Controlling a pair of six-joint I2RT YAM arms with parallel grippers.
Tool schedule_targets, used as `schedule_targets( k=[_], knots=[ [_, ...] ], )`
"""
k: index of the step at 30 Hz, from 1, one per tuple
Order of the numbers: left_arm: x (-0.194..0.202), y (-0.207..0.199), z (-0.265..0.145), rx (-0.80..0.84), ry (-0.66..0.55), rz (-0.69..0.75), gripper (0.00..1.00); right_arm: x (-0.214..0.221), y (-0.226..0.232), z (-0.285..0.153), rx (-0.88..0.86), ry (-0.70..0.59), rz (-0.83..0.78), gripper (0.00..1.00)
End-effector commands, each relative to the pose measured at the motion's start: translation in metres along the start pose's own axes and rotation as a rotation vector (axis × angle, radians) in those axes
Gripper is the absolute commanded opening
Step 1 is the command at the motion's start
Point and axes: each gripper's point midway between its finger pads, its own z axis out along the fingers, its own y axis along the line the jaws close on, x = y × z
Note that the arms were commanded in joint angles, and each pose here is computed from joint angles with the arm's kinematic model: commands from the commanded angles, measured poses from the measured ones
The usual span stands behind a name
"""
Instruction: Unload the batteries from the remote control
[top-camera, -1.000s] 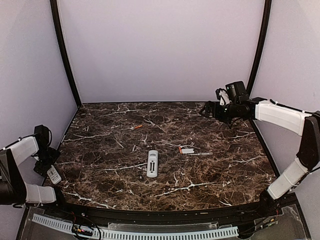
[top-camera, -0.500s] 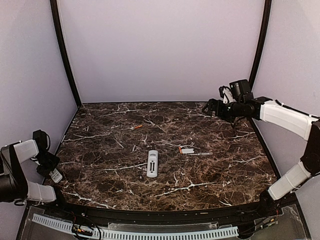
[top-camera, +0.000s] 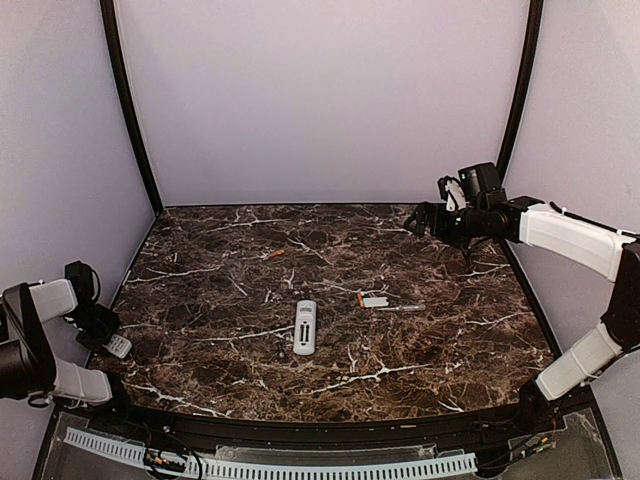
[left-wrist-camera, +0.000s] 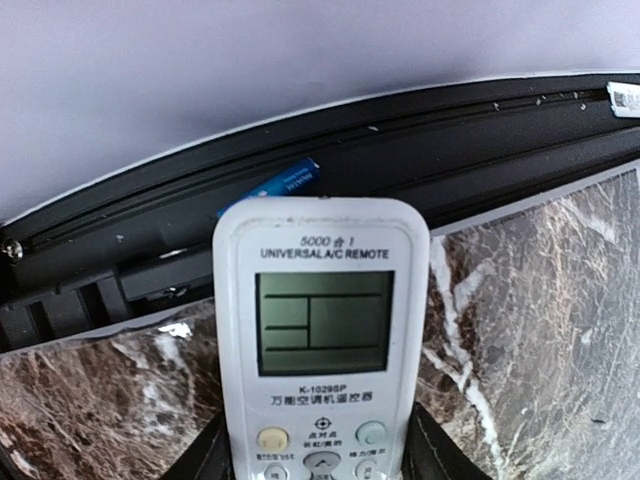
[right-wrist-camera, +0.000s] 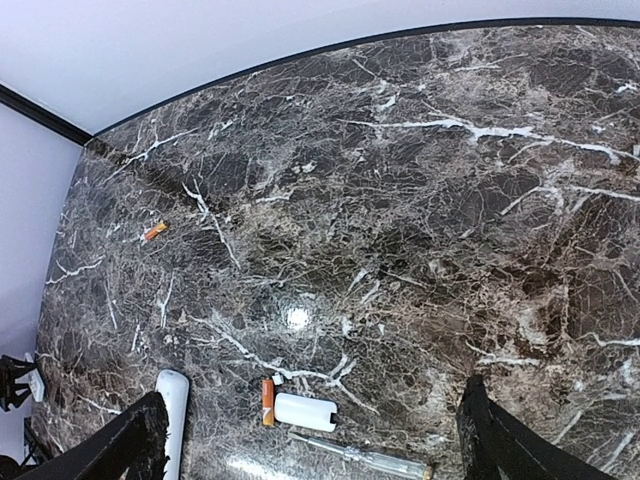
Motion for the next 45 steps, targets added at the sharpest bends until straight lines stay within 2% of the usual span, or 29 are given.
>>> schedule_targets(
  k=[1,2,7,12,18,19,23,28,36,45],
  knots=[
    [0.019,-0.005,0.0,0.07,0.084,0.039,0.23,-0.006,-0.001,-0.006,0.001,-0.035,-0.001,0.97],
    [0.023,-0.011,-0.002,0.107,0.108,0.046,0.17,-0.006,0.001,-0.006,-0.006,-0.035,-0.001,0.97],
    [0.03,-0.054,-0.025,0.358,0.128,0.124,0.05,-0.008,0.024,-0.015,-0.119,-0.045,-0.017,0.96],
    [0.057,-0.11,-0.067,0.598,0.187,0.289,0.06,0.001,0.065,-0.017,-0.225,-0.048,-0.088,0.96],
    [0.118,-0.19,-0.142,0.972,0.297,0.517,0.07,0.029,0.145,-0.009,-0.399,-0.007,-0.211,0.97],
    [0.135,-0.198,-0.156,1.01,0.322,0.56,0.07,0.033,0.154,-0.007,-0.417,0.003,-0.218,0.97],
    [0.175,-0.225,-0.199,1.093,0.289,0.686,0.07,0.044,0.197,-0.006,-0.506,0.015,-0.22,0.97],
    [0.208,-0.251,-0.244,1.232,0.287,0.636,0.07,0.062,0.245,-0.004,-0.538,0.022,-0.253,0.95],
    [0.264,-0.265,-0.276,1.334,0.394,0.613,0.06,0.089,0.296,0.013,-0.549,0.06,-0.324,0.94],
    [0.279,-0.266,-0.283,1.357,0.445,0.549,0.06,0.101,0.289,0.061,-0.293,0.067,-0.385,0.76]
  ],
)
